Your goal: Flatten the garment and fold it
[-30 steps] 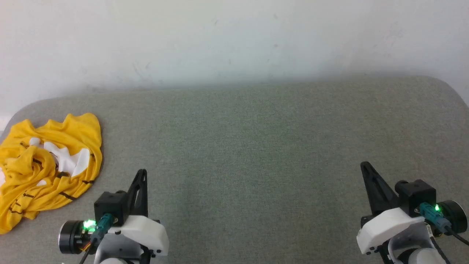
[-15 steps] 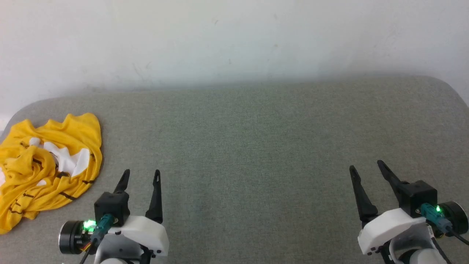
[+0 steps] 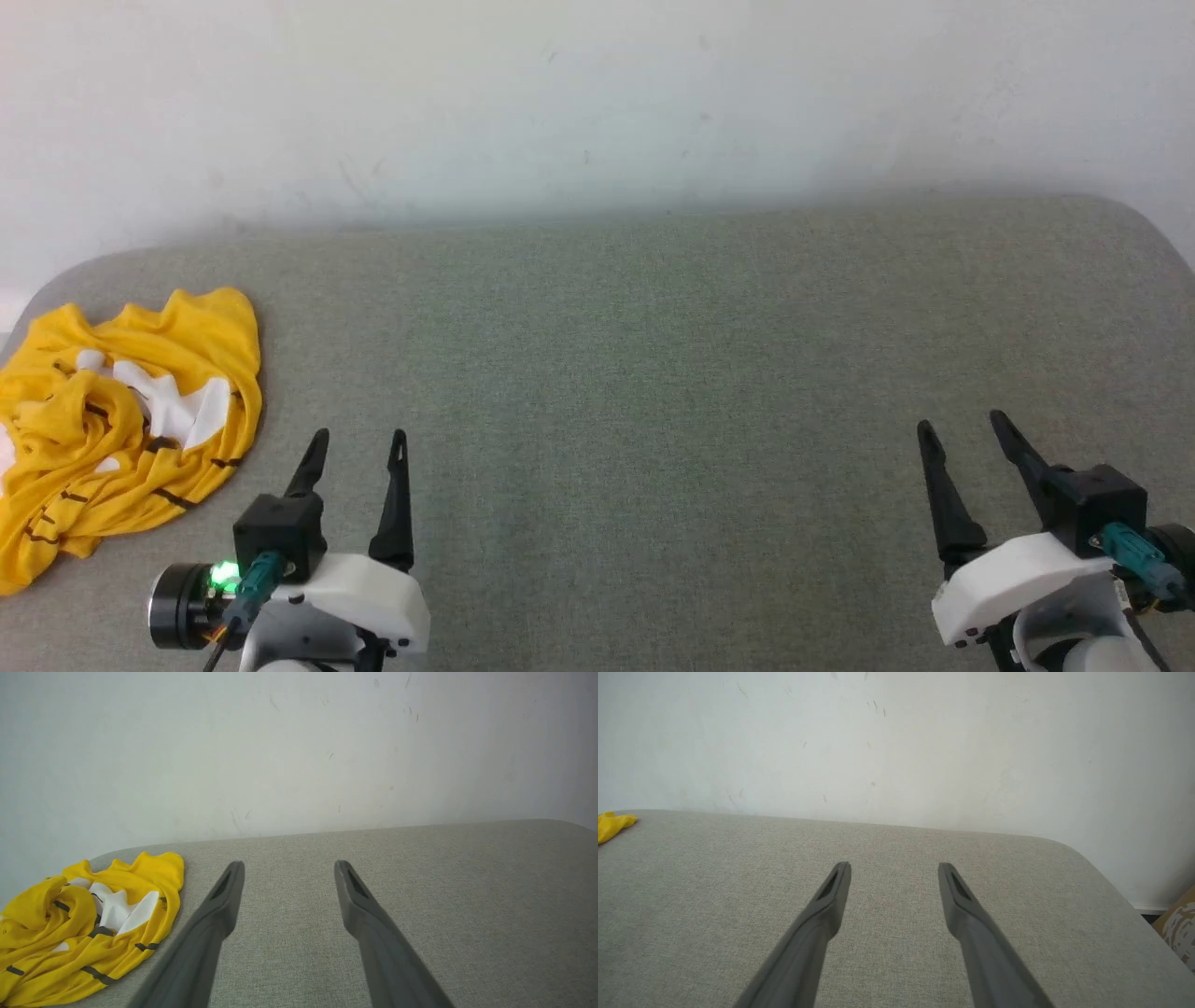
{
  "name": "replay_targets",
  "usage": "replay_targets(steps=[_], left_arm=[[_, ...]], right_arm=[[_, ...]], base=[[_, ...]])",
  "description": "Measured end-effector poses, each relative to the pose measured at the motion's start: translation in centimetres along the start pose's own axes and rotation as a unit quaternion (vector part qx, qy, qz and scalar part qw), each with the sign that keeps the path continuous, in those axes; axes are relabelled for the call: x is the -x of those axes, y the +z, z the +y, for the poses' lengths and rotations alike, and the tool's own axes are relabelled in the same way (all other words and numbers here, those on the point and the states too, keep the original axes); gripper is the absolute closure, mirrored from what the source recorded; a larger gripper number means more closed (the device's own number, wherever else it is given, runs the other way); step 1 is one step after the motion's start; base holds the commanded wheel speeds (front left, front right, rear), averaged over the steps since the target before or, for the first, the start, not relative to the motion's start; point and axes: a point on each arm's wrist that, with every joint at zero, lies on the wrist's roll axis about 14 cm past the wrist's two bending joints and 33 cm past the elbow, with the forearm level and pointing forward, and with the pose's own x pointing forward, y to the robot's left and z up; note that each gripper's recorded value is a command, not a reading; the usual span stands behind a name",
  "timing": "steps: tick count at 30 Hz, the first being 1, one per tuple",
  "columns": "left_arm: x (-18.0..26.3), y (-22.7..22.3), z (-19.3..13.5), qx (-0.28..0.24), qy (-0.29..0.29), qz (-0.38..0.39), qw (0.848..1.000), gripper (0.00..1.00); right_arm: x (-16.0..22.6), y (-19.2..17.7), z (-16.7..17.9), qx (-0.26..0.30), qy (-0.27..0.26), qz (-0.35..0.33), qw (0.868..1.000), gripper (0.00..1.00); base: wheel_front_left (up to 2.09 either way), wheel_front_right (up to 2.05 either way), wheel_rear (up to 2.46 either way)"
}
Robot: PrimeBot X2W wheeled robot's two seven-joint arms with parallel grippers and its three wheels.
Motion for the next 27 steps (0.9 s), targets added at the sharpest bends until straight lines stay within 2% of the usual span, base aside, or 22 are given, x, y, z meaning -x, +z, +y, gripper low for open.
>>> replay_targets(steps=[15, 27], left_arm=[[1.0, 0.3, 1.2, 0.012, 0.018, -0.015, 1.0, 0.0], [2.5, 0.1, 3.3, 0.019, 0.052, -0.019, 0.998, 0.0]], right_arm=[[-0.2, -0.1, -0.4, -0.01, -0.005, -0.008, 1.0, 0.0], [-1.4, -0.2, 1.1, -0.008, 0.018, -0.012, 1.0, 0.0]], base=[[0.0, 0.0, 0.0], [0.0, 0.0, 0.0]])
